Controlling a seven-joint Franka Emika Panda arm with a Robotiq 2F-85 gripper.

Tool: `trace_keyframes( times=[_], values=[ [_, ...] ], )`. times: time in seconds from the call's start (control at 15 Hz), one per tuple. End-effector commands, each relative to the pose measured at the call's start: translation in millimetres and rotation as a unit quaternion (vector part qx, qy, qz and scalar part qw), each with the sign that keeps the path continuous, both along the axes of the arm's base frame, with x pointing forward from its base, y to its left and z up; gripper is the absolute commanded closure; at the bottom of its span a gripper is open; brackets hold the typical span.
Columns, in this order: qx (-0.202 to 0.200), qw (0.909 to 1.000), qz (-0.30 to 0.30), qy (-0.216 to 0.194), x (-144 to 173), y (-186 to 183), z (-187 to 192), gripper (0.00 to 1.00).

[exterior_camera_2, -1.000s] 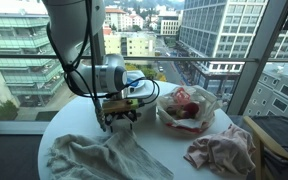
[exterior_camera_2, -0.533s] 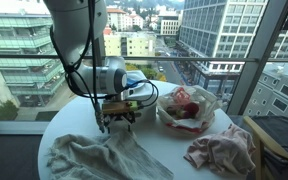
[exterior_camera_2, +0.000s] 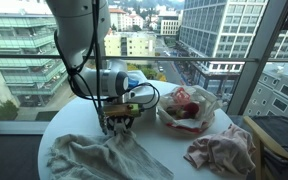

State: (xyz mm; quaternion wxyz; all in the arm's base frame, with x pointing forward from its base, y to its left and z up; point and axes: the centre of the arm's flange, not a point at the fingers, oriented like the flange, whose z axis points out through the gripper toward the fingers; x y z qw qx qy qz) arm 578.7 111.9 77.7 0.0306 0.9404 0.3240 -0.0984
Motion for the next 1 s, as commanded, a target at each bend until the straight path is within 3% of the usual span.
trace_keyframes(
  times=[0.0, 0.2, 0.33, 0.93],
  values=[
    [-0.001, 1.0000, 0.006, 0.007, -7.8, 4.1, 11.3, 0.89],
    [-0.007, 0.9999, -0.003, 0.012, -13.0, 1.2, 10.7, 0.95],
    [-0.012, 0.9998, -0.012, 0.004, -13.9, -5.3, 15.9, 0.92],
    [-0.024, 0.9925, -0.090, -0.078, -6.5, -47.0, 70.0, 0.90]
  ],
)
